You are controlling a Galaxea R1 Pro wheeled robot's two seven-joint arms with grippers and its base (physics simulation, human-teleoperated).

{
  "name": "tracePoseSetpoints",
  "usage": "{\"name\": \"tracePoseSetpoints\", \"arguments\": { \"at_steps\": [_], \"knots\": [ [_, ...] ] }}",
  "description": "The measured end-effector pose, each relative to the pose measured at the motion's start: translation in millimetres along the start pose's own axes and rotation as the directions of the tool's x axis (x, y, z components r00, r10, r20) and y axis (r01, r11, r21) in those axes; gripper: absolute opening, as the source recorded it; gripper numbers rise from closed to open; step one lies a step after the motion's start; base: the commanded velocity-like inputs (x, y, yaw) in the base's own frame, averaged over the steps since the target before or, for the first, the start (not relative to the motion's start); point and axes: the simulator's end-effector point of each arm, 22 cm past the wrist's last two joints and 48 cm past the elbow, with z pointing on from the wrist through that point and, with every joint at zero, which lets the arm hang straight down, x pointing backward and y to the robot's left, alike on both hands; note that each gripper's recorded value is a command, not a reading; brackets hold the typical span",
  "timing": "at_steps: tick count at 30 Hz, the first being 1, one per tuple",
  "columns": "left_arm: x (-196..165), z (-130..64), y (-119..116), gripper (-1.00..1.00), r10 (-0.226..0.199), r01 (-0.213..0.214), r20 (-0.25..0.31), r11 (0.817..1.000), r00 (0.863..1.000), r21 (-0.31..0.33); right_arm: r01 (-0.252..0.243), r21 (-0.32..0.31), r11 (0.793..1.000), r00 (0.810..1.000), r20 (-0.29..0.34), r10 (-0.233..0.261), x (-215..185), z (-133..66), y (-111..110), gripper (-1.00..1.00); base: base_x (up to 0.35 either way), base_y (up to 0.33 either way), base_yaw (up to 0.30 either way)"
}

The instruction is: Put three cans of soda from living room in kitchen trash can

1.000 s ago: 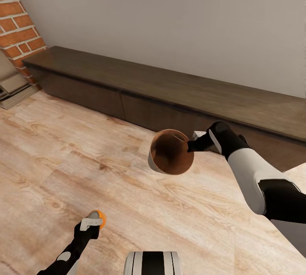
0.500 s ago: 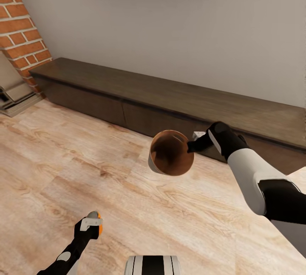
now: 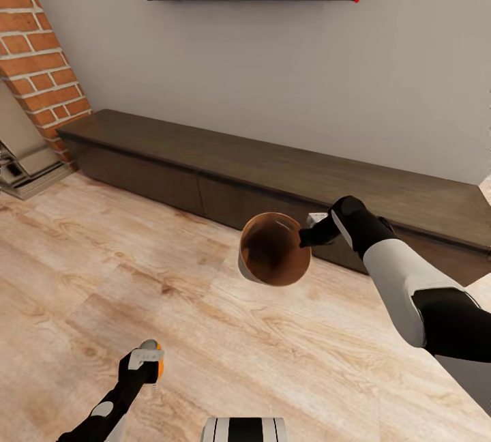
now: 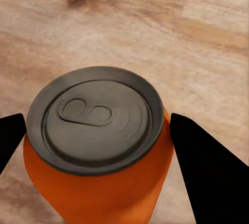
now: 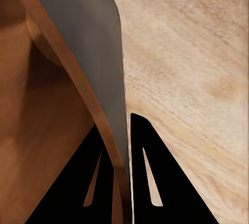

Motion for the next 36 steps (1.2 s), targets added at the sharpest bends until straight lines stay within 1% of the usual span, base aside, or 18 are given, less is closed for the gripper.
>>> {"name": "tracePoseSetpoints", "arguments": {
  "at_steps": [4, 6, 9, 11, 12, 13, 14, 16, 17, 20, 22, 25, 28, 29, 30, 31, 33, 36],
  "knots": [
    [-36.7, 3.9, 7.9, -1.00, 0.003, -0.002, 0.032, 1.000, 0.999, -0.010, -0.022, -0.022, 1.000, 0.999, -0.037, 0.021, 10.9, 2.0, 6.2, -1.00, 0.000, 0.000, 0.000],
    [-53.9, 4.2, 10.4, -1.00, 0.006, -0.006, 0.046, 1.000, 0.999, -0.013, -0.014, -0.003, 1.000, 0.999, -0.052, 0.014, 14.3, 1.3, 2.0, -1.00, 0.000, 0.000, 0.000],
    [-111.3, 7.5, 16.1, -1.00, 0.009, -0.007, 0.082, 1.000, 0.997, -0.017, -0.024, -0.008, 1.000, 0.996, -0.083, 0.024, 22.2, 2.4, 4.0, -1.00, 0.000, 0.000, 0.000],
    [-184.1, 1.4, 11.1, -1.00, -0.028, 0.024, 0.148, 0.999, 0.989, 0.025, -0.050, -0.032, 0.998, 0.990, -0.131, 0.045, 37.0, 8.7, 12.6, -1.00, 0.000, 0.000, 0.000],
    [-198.0, -2.0, 7.9, -1.00, -0.042, 0.036, 0.151, 0.998, 0.988, 0.045, -0.044, -0.028, 0.999, 0.991, -0.131, 0.040, 35.9, 7.3, 12.9, -1.00, 0.000, 0.000, 0.000],
    [-226.7, -10.2, 1.2, -1.00, -0.059, 0.046, 0.164, 0.995, 0.985, 0.084, -0.040, -0.026, 0.999, 0.989, -0.141, 0.036, 38.3, 8.4, 14.8, -1.00, 0.000, 0.000, 0.000],
    [-265.0, -22.2, -1.7, -1.00, -0.063, 0.041, 0.218, 0.994, 0.974, 0.103, -0.038, -0.026, 0.999, 0.988, -0.152, 0.034, 40.7, 8.0, 16.9, -1.00, 0.000, 0.000, 0.000],
    [-304.4, -43.5, -11.1, -1.00, -0.072, 0.041, 0.215, 0.988, 0.974, 0.147, -0.041, -0.032, 0.999, 0.985, -0.166, 0.035, 43.2, 8.0, 21.9, -1.00, 0.000, 0.000, 0.000],
    [-356.9, -72.5, -17.5, -1.00, -0.069, 0.020, 0.294, 0.986, 0.953, 0.167, -0.047, -0.039, 0.998, 0.982, -0.182, 0.039, 47.6, 8.3, 25.2, -1.00, 0.000, 0.000, 0.000],
    [-372.9, -91.0, -23.3, -1.00, -0.071, 0.025, 0.247, 0.982, 0.966, 0.187, -0.032, -0.023, 0.999, 0.976, -0.216, 0.026, 56.0, 7.6, 24.7, -1.00, 0.000, 0.000, 0.000],
    [-377.4, -101.8, -33.7, -1.00, -0.078, 0.041, 0.153, 0.972, 0.985, 0.231, -0.013, -0.004, 1.000, 0.967, -0.256, 0.012, 67.8, 8.6, 23.2, -1.00, 0.000, 0.000, 0.000],
    [-404.3, -113.2, -41.5, -1.00, -0.069, 0.031, 0.120, 0.956, 0.990, 0.293, 0.005, 0.020, 1.000, 0.961, -0.277, 0.001, 72.0, 4.9, 18.5, -1.00, 0.000, 0.000, 0.000],
    [-450.1, -133.2, -59.5, -1.00, -0.058, 0.018, 0.086, 0.914, 0.995, 0.404, 0.000, 0.005, 1.000, 0.959, -0.284, 0.001, 70.9, 2.1, 29.0, -1.00, 0.000, 0.000, 0.000],
    [-470.5, -142.5, -72.4, -1.00, -0.040, -0.005, 0.090, 0.894, 0.995, 0.449, -0.005, -0.004, 1.000, 0.959, -0.283, 0.003, 69.4, 0.9, 33.9, -1.00, 0.000, 0.000, 0.000],
    [-493.1, -153.0, -89.6, -1.00, -0.010, -0.045, 0.110, 0.870, 0.994, 0.491, -0.007, -0.012, 1.000, 0.959, -0.284, 0.003, 68.3, -0.2, 38.7, -1.00, 0.000, 0.000, 0.000],
    [-517.4, -165.3, -115.8, -1.00, 0.050, -0.126, 0.154, 0.836, 0.987, 0.535, -0.002, -0.016, 1.000, 0.959, -0.285, -0.002, 67.0, -1.1, 43.2, -1.00, 0.000, 0.000, 0.000],
    [-529.4, -171.5, -130.7, -1.00, 0.096, -0.177, 0.172, 0.816, 0.980, 0.551, -0.001, -0.017, 1.000, 0.959, -0.284, -0.004, 64.3, -4.6, 45.8, -1.00, 0.000, 0.000, 0.000],
    [-530.3, -188.0, -181.2, -1.00, 0.173, -0.238, 0.163, 0.699, 0.971, 0.674, 0.020, 0.006, 1.000, 0.958, -0.287, -0.017, 61.5, -9.1, 45.0, -1.00, 0.000, 0.000, 0.000]
  ]
}}
